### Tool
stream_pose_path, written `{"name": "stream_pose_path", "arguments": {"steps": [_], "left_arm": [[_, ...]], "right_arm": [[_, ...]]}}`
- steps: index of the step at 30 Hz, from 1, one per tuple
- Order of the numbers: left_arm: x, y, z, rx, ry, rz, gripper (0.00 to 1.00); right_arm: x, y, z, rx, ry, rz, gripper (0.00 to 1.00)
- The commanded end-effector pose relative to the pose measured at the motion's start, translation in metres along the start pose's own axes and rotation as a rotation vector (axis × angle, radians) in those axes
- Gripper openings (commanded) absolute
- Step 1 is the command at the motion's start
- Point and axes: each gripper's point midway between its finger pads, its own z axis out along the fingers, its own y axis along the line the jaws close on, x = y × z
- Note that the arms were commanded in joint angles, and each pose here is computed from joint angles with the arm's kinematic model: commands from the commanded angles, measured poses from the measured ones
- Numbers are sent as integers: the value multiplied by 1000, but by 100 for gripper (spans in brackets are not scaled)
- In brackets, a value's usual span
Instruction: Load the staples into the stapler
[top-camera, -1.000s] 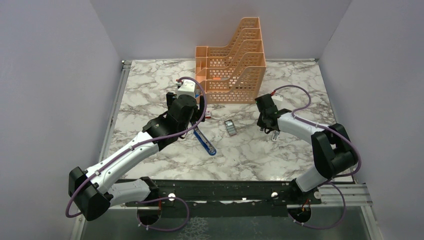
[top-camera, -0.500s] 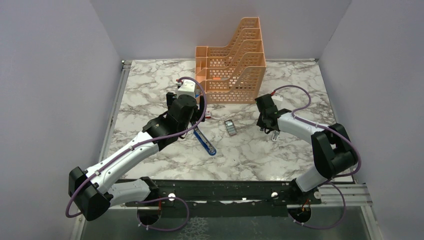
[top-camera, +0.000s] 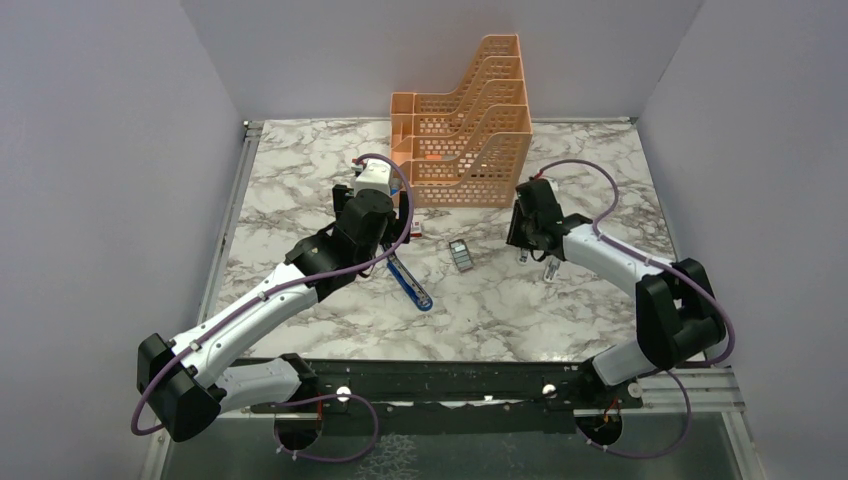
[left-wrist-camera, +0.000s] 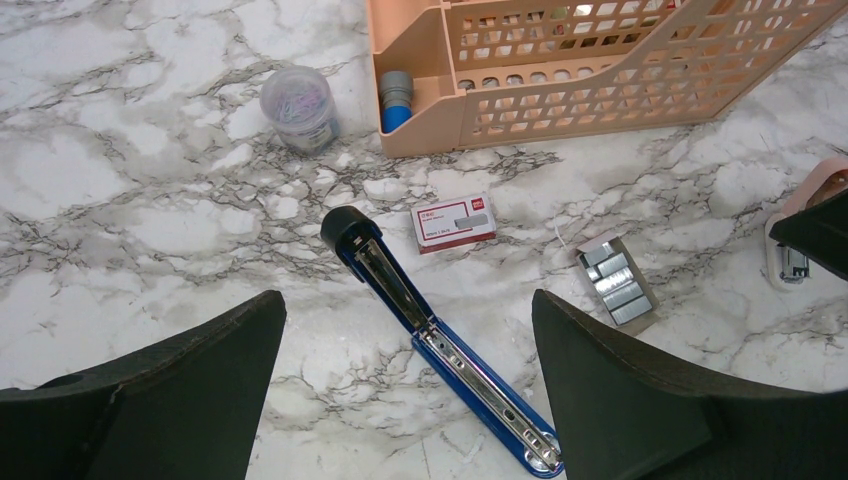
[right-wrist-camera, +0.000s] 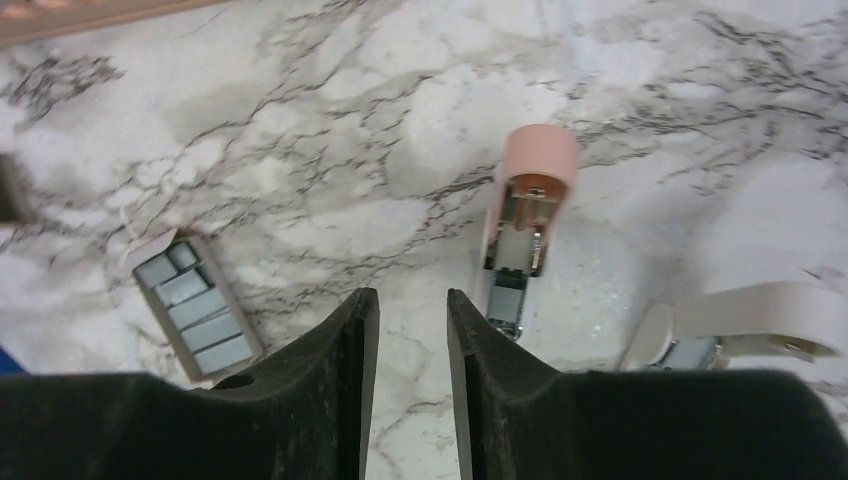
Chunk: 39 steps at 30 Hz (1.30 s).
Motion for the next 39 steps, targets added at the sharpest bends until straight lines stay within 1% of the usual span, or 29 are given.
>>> {"name": "stream_pose_path", "arguments": {"steps": [1, 4, 5, 7, 9, 11, 13, 20, 26, 35, 39], "left_arm": [[-3, -2, 1, 8, -15, -7, 94], [-3, -2, 1, 8, -13, -7, 94], [-3, -2, 1, 7, -14, -7, 94], [-3, -2, 1, 7, -14, -6, 94], [-3, -3, 2, 7, -12, -6, 94], [-2, -2, 2, 5, -12, -4, 94], [-3, -2, 2, 4, -13, -3, 94], [-4, 0, 2, -6, -18, -1, 94], [-3, 1, 2, -13, -17, 4, 94], [-2, 1, 4, -18, -11, 10, 94], [-2, 1, 4, -20, -13, 10, 94]], "right_arm": [[-3, 45, -10, -231, 20, -105, 39], [6, 66, -12, -289, 32, -188, 45], [9, 72, -12, -300, 34, -217, 49], [14, 85, -11, -305, 34, -276, 52], [20, 96, -8, -304, 44, -329, 50], [27, 104, -2, -288, 56, -374, 45], [30, 109, 5, -259, 62, -401, 43], [44, 126, 23, -239, 87, -479, 43], [46, 126, 34, -190, 86, -496, 42], [37, 130, 30, -187, 45, -495, 42], [30, 139, 19, -236, 20, -496, 42]]}}
